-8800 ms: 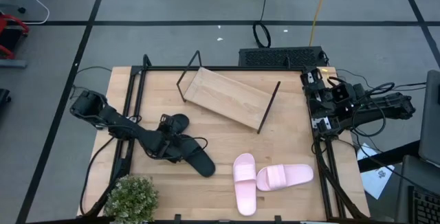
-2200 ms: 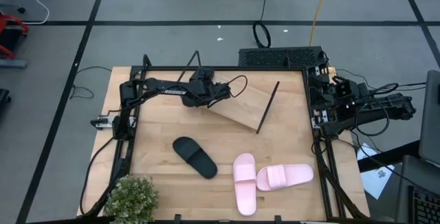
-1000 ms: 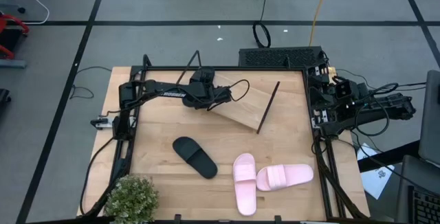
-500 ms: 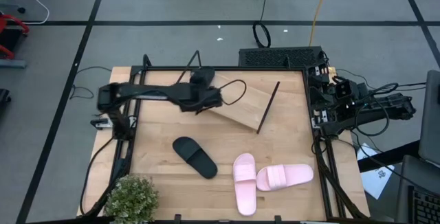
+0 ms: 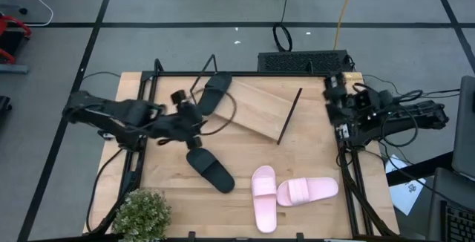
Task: Pick and place slides into the shelf
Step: Put the black slides on the shelf
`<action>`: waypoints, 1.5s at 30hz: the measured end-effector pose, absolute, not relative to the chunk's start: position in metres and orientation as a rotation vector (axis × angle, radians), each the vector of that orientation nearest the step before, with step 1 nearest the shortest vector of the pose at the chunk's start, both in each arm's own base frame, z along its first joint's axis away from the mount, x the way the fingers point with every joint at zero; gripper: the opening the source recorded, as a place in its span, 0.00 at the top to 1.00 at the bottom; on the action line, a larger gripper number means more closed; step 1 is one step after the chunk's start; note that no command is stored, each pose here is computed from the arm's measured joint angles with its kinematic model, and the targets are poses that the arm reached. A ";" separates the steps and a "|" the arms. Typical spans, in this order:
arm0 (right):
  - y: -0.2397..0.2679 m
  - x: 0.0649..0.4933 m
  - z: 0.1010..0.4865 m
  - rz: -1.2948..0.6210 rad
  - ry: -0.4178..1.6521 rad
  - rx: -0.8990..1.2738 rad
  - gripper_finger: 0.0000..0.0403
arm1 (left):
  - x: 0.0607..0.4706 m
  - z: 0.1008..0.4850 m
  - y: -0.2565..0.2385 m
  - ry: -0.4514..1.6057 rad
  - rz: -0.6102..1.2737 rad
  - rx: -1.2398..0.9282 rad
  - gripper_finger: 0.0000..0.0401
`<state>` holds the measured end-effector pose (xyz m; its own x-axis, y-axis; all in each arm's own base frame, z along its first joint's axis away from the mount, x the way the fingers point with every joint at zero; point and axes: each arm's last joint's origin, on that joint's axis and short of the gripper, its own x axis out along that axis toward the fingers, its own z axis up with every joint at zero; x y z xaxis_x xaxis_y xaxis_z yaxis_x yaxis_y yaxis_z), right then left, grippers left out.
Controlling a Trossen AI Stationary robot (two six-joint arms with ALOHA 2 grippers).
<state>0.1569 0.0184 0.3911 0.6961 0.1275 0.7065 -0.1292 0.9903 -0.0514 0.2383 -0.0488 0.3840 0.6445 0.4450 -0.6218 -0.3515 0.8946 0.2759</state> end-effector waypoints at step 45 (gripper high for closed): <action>0.102 0.384 0.389 0.359 -0.117 0.015 0.68 | 0.151 0.417 -0.071 0.587 0.323 -0.295 0.54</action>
